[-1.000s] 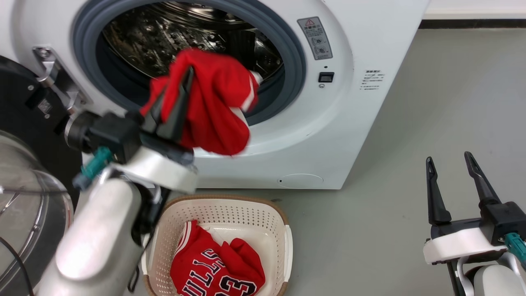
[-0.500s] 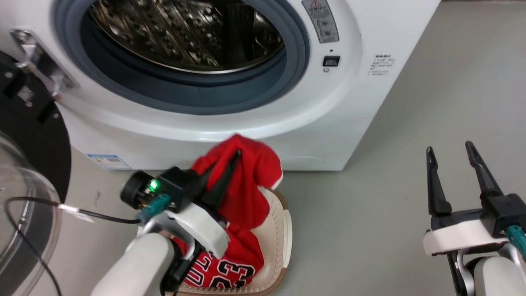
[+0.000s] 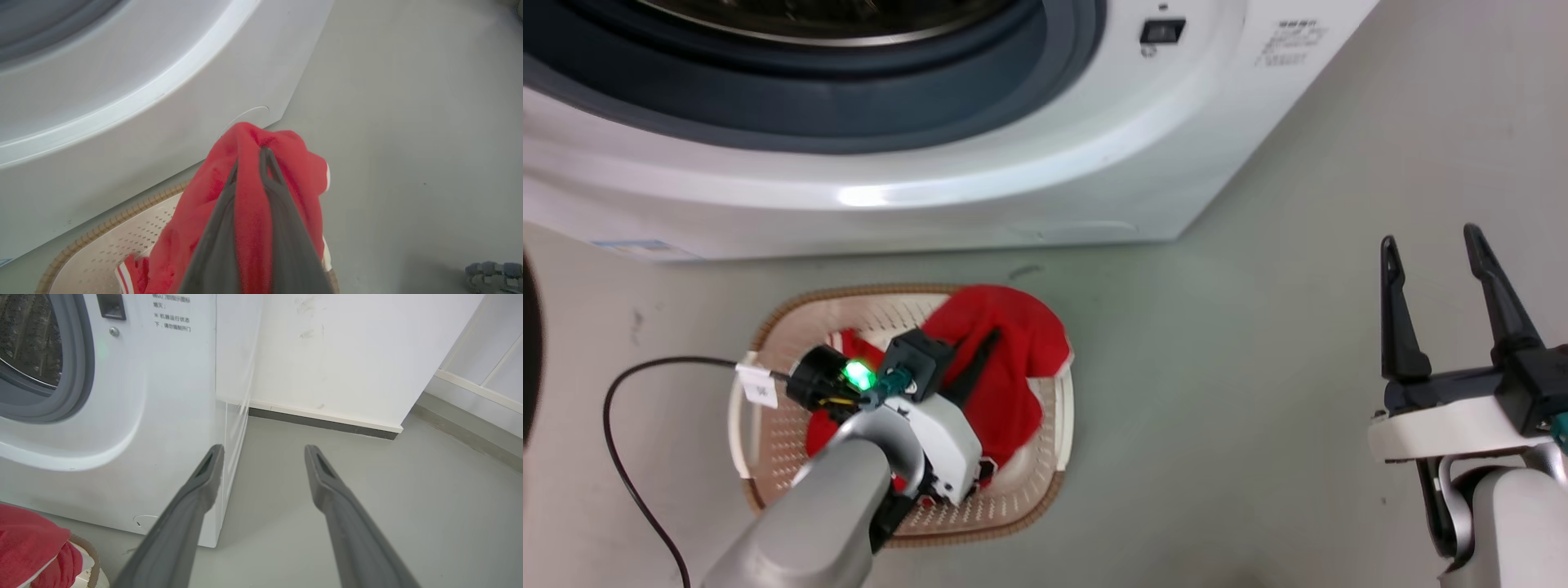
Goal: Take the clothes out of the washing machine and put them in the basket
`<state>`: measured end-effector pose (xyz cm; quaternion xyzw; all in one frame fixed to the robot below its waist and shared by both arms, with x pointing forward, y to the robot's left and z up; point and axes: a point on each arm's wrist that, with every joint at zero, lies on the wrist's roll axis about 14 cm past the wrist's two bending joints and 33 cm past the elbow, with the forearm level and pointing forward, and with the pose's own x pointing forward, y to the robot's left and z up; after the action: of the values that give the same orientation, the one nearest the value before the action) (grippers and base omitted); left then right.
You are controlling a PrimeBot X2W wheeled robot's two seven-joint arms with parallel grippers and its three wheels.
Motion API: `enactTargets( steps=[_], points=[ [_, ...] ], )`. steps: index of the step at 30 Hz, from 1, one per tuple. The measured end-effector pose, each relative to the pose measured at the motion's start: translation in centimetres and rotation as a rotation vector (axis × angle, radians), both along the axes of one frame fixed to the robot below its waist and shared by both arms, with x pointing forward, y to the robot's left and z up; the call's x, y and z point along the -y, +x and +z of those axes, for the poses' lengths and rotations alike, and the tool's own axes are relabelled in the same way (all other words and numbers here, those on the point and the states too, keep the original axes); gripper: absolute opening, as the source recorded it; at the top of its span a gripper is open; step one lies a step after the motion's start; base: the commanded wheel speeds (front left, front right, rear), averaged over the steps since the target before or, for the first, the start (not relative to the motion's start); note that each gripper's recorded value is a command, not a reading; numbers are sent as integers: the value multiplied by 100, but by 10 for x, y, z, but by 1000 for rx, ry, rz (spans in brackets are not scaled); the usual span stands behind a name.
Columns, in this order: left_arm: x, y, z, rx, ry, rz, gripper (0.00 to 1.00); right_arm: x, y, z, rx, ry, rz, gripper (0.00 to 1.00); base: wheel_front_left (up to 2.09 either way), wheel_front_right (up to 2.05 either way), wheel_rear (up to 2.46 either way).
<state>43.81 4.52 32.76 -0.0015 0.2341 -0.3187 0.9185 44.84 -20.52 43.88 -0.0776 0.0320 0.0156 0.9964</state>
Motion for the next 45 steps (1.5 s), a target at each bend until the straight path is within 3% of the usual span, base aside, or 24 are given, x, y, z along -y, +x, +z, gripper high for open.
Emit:
enactTargets(
  steps=[21, 29, 30, 31, 37, 45],
  points=[
    [4, 7, -176, -298, 210, -132, 0, 37, 4, -84, -190, 3, -101, 100, 0, 0, 0],
    [4, -1, -212, -383, 250, -139, 0, 48, -2, -95, -226, -11, -128, 100, 0, 0, 0],
    [4, -4, -214, -389, 253, -146, 46, 49, -1, -96, -226, -11, -130, 100, 0, 0, 0],
    [5, -6, -215, -393, 254, -150, 100, 49, -1, -96, -225, -11, -130, 100, 0, 0, 0],
    [1, -6, -208, -391, 256, -140, 100, 48, 4, -88, -200, -15, -125, 100, 0, 0, 0],
    [18, 14, -147, -250, 142, -115, 100, 44, 7, -66, -152, -37, -109, 100, 0, 0, 0]
  ],
)
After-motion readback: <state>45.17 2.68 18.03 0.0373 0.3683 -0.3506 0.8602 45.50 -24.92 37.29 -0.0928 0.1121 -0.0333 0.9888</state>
